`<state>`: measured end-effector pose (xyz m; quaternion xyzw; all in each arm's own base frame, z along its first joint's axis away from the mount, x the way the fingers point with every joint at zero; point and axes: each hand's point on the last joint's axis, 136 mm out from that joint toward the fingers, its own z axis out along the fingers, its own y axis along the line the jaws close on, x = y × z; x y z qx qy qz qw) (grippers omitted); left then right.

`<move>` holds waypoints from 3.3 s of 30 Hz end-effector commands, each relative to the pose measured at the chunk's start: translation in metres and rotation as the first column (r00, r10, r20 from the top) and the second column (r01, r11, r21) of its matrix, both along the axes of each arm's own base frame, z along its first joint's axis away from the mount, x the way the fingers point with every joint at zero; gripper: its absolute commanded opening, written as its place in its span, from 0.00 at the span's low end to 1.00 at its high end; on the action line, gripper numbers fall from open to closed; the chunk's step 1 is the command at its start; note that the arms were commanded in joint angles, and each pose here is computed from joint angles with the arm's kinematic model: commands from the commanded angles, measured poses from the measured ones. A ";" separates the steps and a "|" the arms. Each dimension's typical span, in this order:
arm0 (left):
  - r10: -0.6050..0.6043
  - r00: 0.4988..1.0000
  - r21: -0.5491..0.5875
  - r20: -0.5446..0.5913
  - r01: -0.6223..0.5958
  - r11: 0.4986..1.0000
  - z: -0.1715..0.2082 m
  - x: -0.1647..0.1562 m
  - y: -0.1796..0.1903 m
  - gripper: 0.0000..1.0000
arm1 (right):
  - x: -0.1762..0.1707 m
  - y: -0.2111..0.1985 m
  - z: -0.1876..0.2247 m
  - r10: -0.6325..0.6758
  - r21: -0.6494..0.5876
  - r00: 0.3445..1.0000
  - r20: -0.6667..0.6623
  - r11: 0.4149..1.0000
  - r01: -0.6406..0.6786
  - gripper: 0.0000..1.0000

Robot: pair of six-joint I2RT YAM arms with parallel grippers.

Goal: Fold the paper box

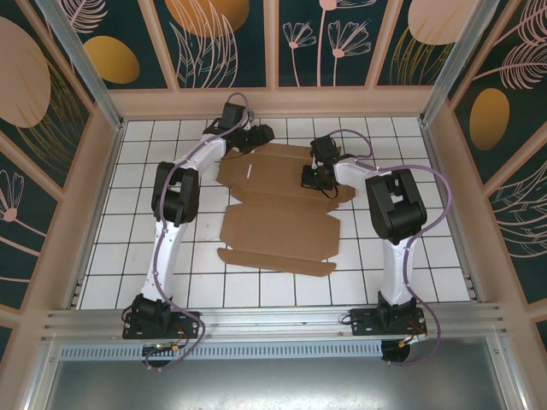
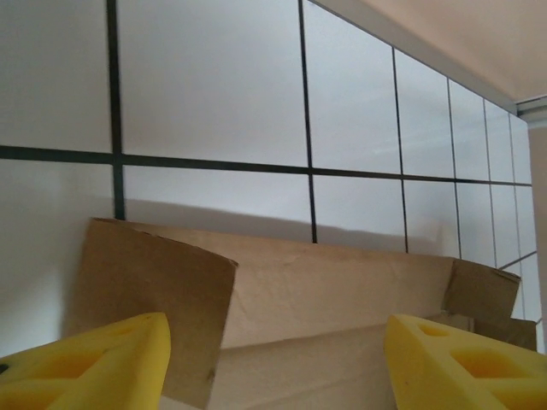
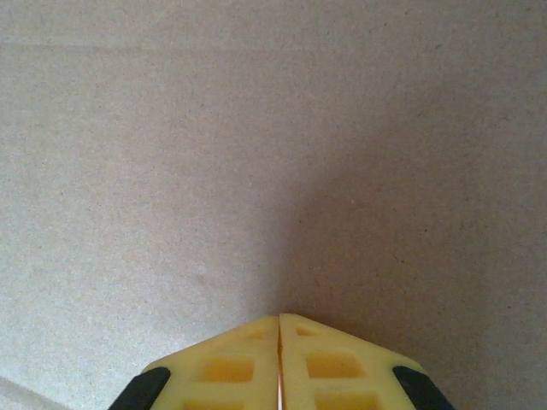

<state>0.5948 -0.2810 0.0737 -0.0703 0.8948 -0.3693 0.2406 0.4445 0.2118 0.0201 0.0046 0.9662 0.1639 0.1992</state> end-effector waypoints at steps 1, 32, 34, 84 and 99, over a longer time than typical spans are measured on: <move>-0.017 1.000 -0.046 -0.008 0.017 0.999 -0.005 0.002 -0.011 0.67 | -0.042 -0.016 -0.062 0.007 -0.119 0.982 -0.189 0.992 -0.030 0.09; -0.033 0.982 -0.064 -0.186 0.022 0.998 0.004 -0.211 -0.029 0.53 | -0.014 -0.012 0.059 -0.164 0.296 0.986 0.027 0.944 0.148 0.43; -0.047 0.980 -0.047 -0.195 0.038 0.998 -0.001 -0.220 -0.030 0.53 | -0.006 -0.011 0.051 -0.105 0.227 0.994 0.020 0.969 0.098 0.40; 0.013 0.985 0.051 -0.172 -0.004 0.999 -0.006 -0.164 0.023 0.53 | 0.004 -0.062 0.050 0.002 0.039 0.999 0.047 0.999 -0.004 0.69; 0.055 0.963 0.109 -0.263 -0.027 0.994 -0.060 -0.184 0.037 0.48 | -0.005 -0.048 0.001 0.115 0.146 0.989 -0.088 0.984 -0.102 0.66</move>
